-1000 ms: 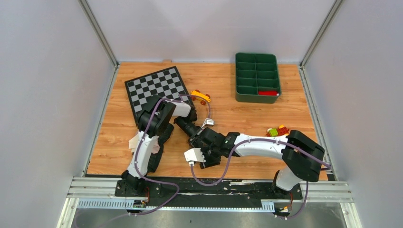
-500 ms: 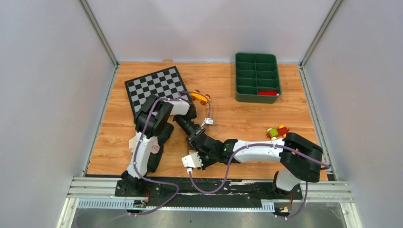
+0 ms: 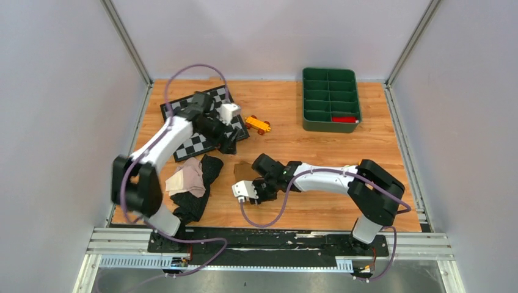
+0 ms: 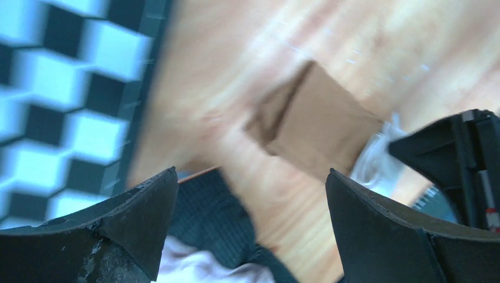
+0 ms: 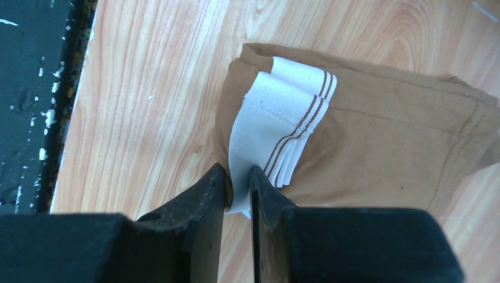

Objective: Roll the underwear
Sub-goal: Roll the underwear to the center of the board.

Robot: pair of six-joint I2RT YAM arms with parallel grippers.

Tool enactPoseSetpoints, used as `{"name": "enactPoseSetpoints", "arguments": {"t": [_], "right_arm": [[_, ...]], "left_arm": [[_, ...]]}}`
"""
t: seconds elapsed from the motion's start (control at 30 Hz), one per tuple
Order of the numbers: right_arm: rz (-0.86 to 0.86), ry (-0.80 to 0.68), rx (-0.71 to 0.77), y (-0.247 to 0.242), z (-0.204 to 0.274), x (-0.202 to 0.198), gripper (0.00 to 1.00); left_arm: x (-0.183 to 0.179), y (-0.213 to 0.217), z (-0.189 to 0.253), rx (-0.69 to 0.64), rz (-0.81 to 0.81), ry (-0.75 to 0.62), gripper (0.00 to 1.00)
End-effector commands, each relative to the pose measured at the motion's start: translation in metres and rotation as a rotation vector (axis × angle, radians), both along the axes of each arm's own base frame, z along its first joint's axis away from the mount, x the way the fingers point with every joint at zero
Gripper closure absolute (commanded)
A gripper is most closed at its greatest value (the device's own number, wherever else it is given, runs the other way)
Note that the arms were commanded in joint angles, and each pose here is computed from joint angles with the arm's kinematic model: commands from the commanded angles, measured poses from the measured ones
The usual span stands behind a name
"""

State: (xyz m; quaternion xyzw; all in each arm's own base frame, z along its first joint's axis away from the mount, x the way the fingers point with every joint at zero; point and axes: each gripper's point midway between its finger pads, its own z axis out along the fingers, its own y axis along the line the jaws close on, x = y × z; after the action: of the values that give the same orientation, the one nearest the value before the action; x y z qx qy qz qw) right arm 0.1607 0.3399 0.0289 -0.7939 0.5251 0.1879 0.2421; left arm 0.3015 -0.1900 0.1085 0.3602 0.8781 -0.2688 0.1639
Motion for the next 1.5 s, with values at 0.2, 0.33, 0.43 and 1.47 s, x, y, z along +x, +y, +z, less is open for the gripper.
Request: {"name": "enactPoseSetpoints", "arguments": {"t": [0.2,0.33,0.43,1.47], "right_arm": [[-0.027,0.432,-0.222,-0.034,-0.038,-0.02,0.84],[-0.045,0.55,-0.271,-0.034,-0.042,-0.017,0.85],[-0.047,0.621,-0.301,-0.033,-0.044,-0.018,0.85],[-0.127,0.803,-0.331,-0.028,-0.05,-0.007,0.86]], "left_arm": [[0.005,0.1,0.203,0.223,0.111,-1.002,0.22],[-0.08,0.077,0.208,0.084,-0.203,-1.054,0.3],[-0.125,0.08,0.179,0.13,-0.459,-1.089,0.31],[-0.138,-0.046,-0.041,0.218,-0.851,-0.957,0.31]]}}
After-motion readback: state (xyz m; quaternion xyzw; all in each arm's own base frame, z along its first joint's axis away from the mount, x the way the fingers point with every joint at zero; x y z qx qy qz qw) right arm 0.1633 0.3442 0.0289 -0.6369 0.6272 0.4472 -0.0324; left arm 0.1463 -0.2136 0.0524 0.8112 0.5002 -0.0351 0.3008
